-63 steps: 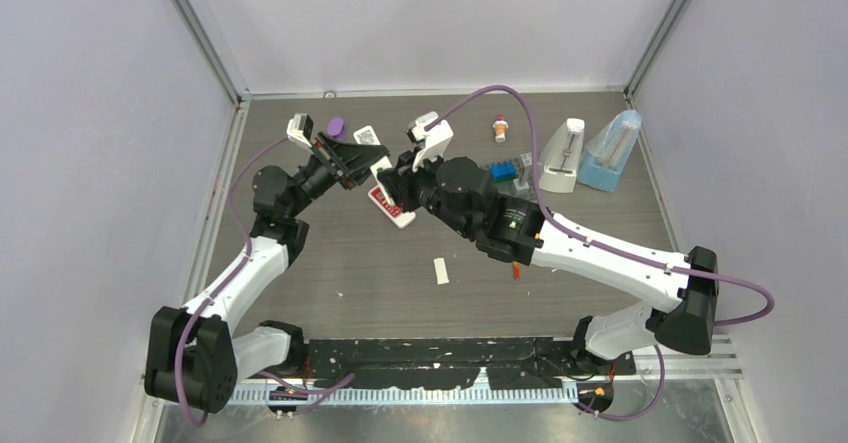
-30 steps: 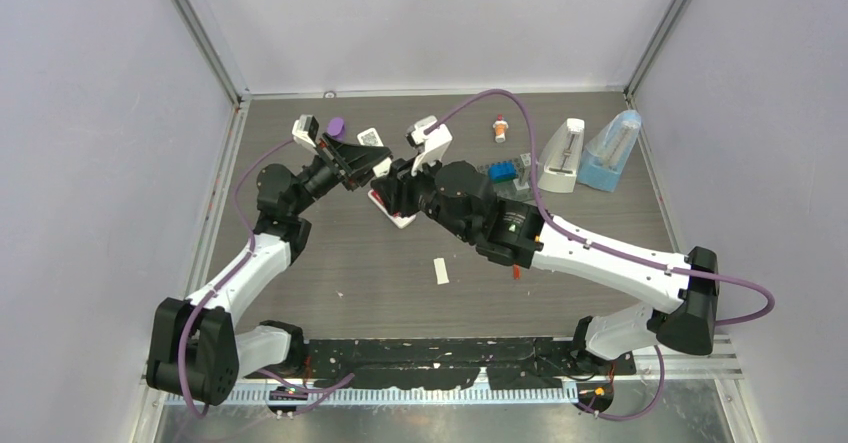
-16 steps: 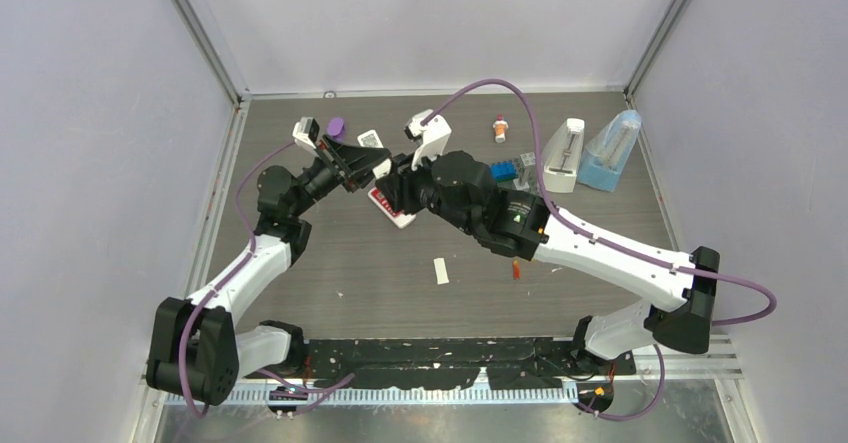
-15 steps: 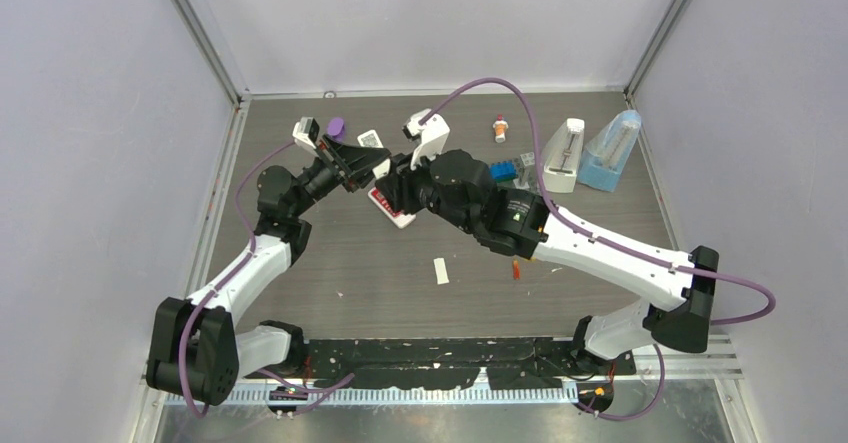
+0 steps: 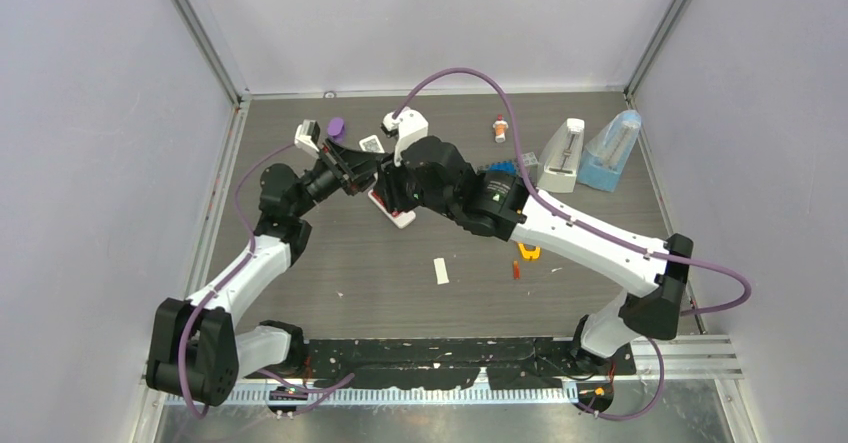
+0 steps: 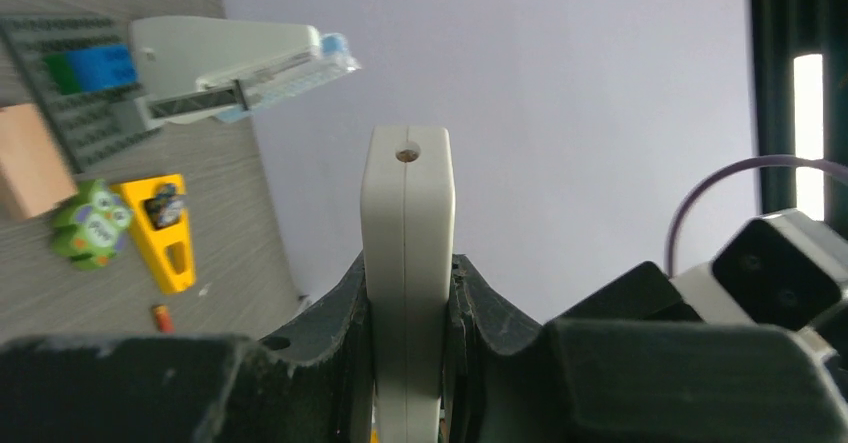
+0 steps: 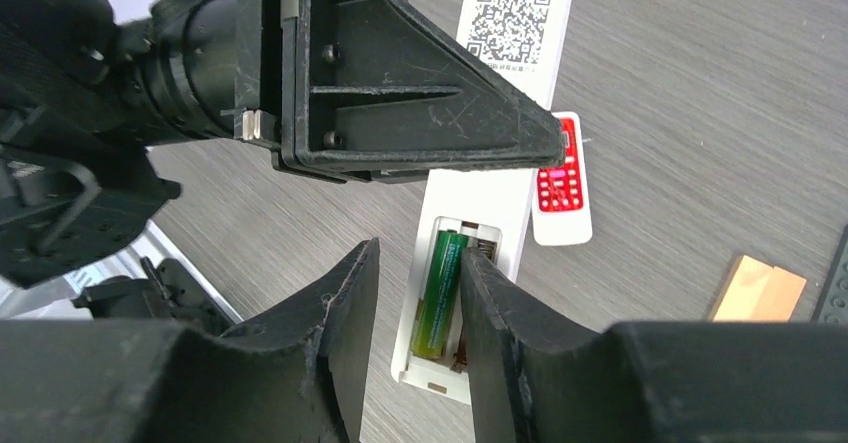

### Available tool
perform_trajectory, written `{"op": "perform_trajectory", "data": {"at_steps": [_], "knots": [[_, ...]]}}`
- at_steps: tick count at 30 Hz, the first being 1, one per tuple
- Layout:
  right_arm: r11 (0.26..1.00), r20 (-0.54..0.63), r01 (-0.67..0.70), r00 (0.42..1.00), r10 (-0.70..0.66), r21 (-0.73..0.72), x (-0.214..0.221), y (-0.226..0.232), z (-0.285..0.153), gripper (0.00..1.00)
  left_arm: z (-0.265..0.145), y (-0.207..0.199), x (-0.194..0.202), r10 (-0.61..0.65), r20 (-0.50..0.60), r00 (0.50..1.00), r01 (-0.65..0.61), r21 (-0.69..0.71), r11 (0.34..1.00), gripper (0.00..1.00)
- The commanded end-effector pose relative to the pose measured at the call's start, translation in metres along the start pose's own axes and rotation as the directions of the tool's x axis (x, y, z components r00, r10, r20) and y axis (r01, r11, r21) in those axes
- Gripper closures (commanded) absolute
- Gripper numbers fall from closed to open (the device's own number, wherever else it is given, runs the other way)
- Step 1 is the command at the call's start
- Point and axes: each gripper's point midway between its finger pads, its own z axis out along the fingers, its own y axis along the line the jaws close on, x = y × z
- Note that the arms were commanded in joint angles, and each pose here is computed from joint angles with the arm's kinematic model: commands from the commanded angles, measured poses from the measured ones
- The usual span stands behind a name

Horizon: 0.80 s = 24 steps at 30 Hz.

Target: Load the batteries into the remote control

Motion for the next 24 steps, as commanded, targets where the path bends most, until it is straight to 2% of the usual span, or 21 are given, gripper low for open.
{"op": "perform_trajectory", "data": {"at_steps": [1, 4, 7, 9, 11, 16, 24], "knots": [[1.0, -0.083, -0.01, 0.996, 0.012, 0.025, 0.021, -0.007, 0.007, 0.58, -0.001, -0.003, 0.0, 0.152, -0.005, 0.988, -0.152, -0.055, 0.987, 1.0], [0.998, -0.07, -0.046, 0.996, 0.048, 0.031, 0.027, -0.014, 0.011, 0.54, -0.01, 0.043, 0.002, 0.226, -0.054, 0.973, -0.231, -0.31, 0.922, 1.0], [0.995, -0.084, -0.089, 0.992, 0.093, 0.044, 0.045, -0.029, 0.012, 0.51, -0.018, 0.075, 0.006, 0.293, -0.13, 0.947, -0.319, -0.468, 0.824, 1.0], [0.992, -0.093, -0.119, 0.988, 0.123, 0.043, 0.055, -0.034, 0.012, 0.51, -0.025, 0.101, 0.012, 0.267, -0.17, 0.948, -0.316, -0.553, 0.771, 1.0], [0.988, -0.101, -0.149, 0.983, 0.153, 0.045, 0.066, -0.04, 0.011, 0.5, -0.031, 0.126, 0.019, 0.241, -0.213, 0.947, -0.321, -0.616, 0.719, 1.0], [0.973, -0.143, -0.221, 0.963, 0.227, 0.06, 0.104, -0.055, 0.013, 0.51, -0.05, 0.184, 0.034, 0.18, -0.301, 0.936, -0.35, -0.771, 0.532, 1.0], [0.958, -0.264, -0.266, 0.921, 0.286, 0.111, 0.176, -0.07, 0.032, 0.53, -0.071, 0.235, 0.041, 0.165, -0.395, 0.904, -0.424, -0.882, 0.206, 1.0]]}}
